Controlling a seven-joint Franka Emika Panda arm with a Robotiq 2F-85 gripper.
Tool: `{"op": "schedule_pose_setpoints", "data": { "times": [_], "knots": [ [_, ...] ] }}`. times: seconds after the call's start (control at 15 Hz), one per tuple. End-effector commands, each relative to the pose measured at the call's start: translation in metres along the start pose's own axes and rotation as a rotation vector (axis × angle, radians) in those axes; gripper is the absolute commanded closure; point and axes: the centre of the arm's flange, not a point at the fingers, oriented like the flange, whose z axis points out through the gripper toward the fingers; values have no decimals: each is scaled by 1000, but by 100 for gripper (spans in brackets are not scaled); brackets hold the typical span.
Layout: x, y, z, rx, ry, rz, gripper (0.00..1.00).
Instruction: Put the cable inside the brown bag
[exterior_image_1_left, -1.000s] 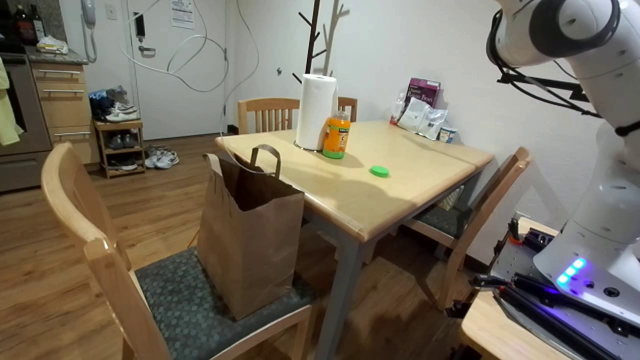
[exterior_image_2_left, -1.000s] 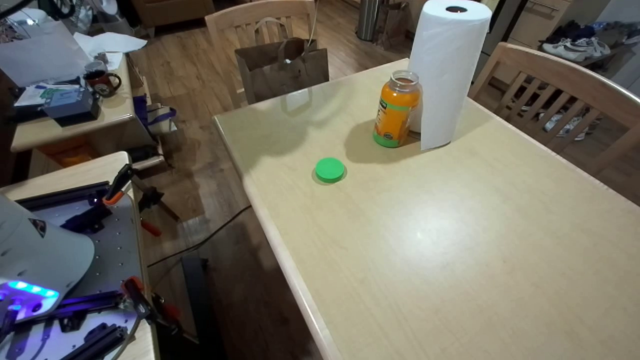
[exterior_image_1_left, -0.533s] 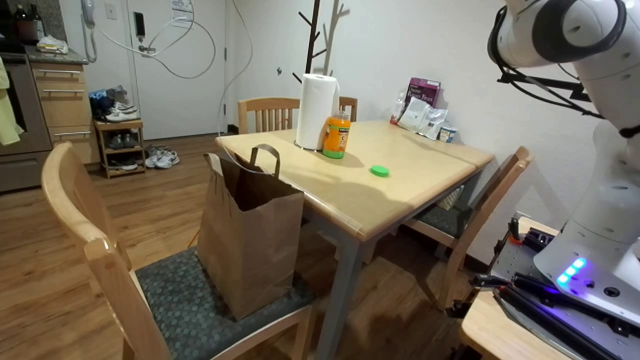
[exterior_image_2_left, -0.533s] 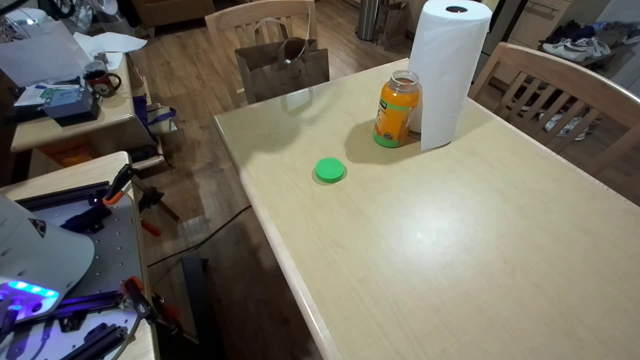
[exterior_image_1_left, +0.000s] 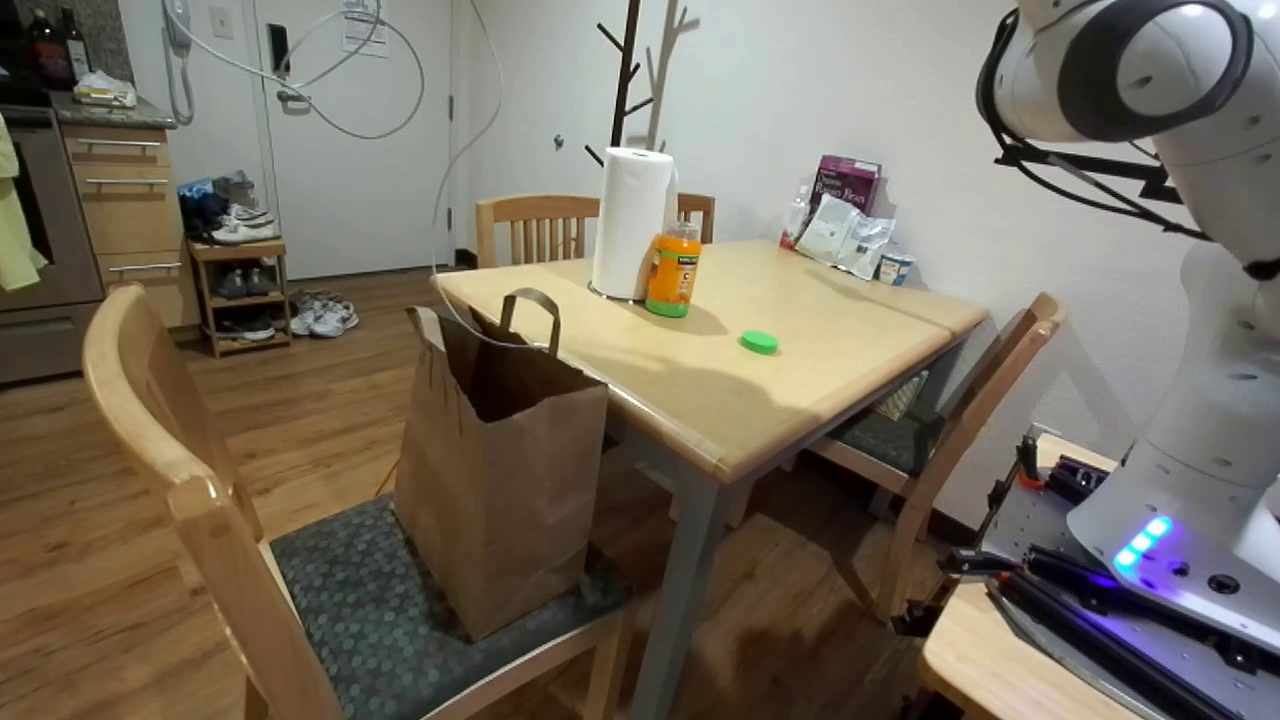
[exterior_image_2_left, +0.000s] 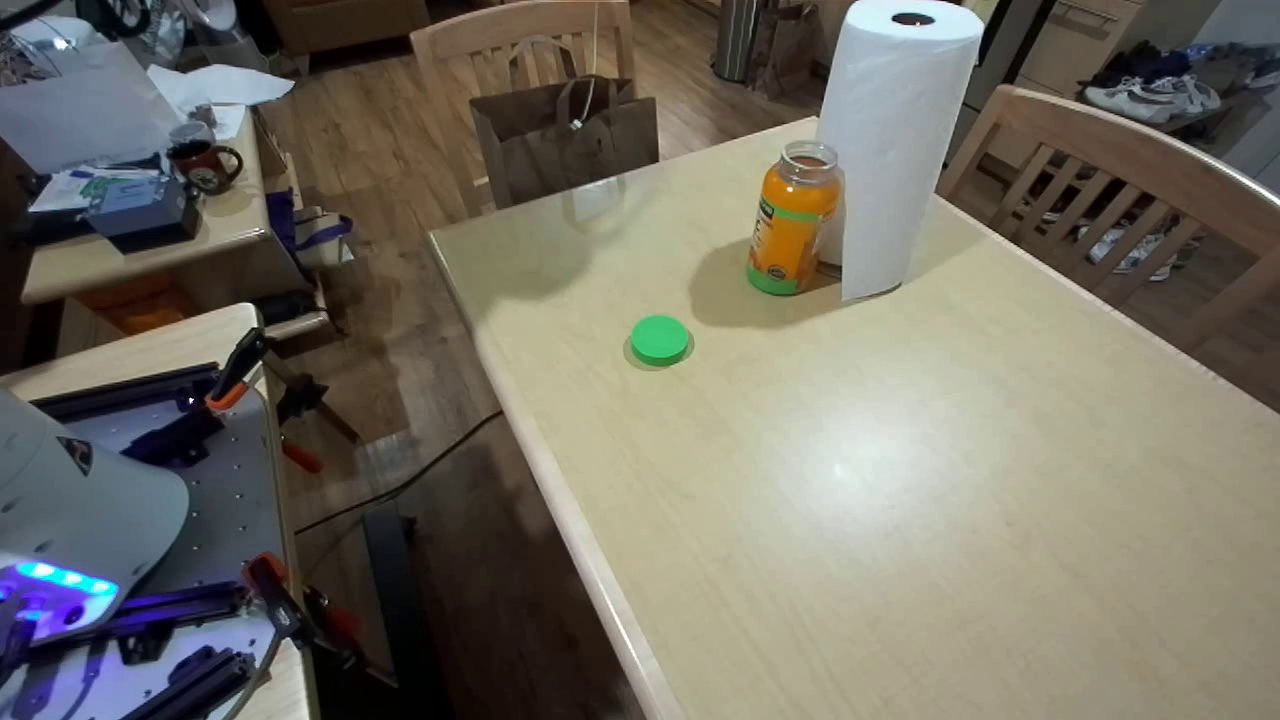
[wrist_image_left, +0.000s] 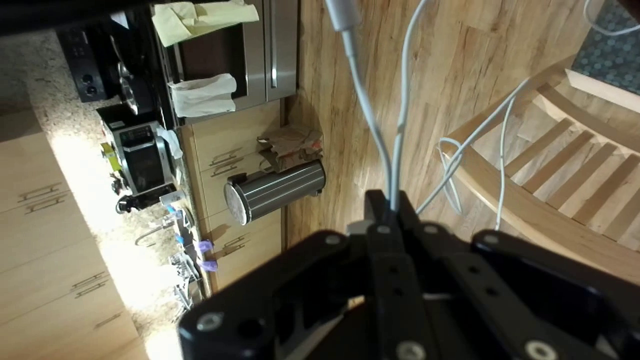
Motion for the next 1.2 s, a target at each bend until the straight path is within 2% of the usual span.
{"op": "schedule_pose_setpoints", "data": {
  "times": [0.0,0.2,0.73,1.13],
  "knots": [
    [-6,-5,-6,-36,-27,63,99],
    [1,-1,-2,-50,-37,91,99],
    [39,-15,8,-25,7,77,99],
    [64,-14,-3,-39,19,69,99]
  ]
}}
